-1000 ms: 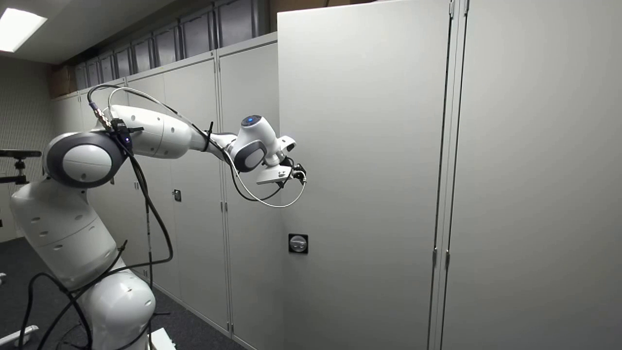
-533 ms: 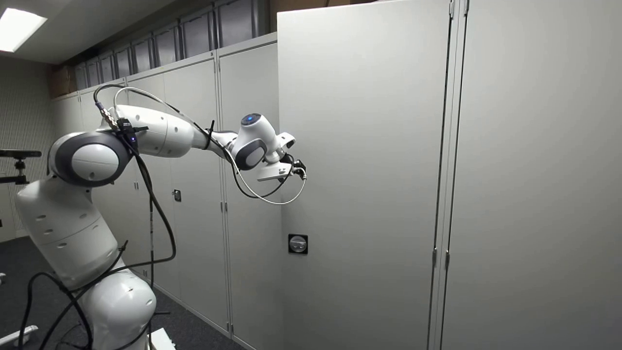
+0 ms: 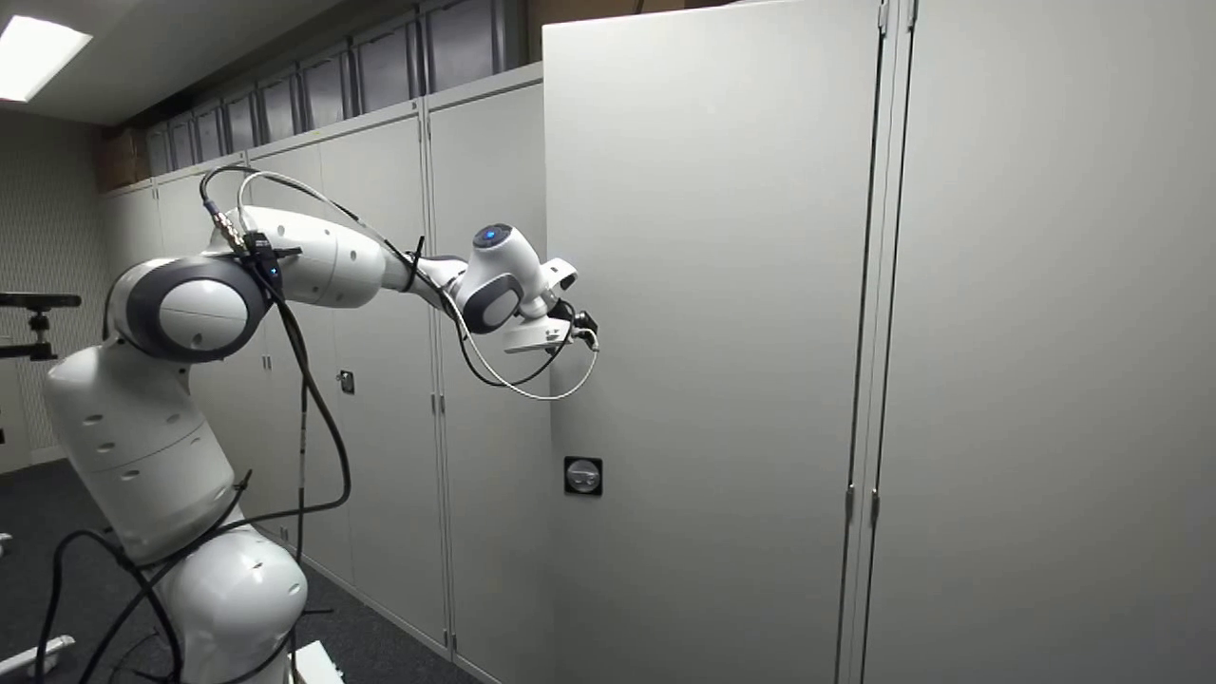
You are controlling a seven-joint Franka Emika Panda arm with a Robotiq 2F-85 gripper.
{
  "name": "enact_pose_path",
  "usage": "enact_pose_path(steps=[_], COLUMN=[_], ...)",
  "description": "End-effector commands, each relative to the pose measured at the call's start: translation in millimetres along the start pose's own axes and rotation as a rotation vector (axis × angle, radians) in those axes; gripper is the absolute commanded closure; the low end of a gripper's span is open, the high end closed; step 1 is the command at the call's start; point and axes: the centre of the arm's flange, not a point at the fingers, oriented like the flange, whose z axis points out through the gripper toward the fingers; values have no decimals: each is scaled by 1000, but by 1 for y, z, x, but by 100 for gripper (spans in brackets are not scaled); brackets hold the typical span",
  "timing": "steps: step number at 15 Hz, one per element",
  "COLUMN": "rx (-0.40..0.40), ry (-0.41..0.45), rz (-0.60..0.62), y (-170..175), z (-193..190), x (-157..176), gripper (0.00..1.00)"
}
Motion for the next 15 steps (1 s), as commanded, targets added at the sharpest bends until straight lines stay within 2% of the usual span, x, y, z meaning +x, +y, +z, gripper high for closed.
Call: enact_pose_path(steps=[1, 15], rx=[-3, -9], ry=[39, 43], rz=[-5, -21], y=[4, 7], z=[7, 30], x=[15, 36], gripper=[0, 0])
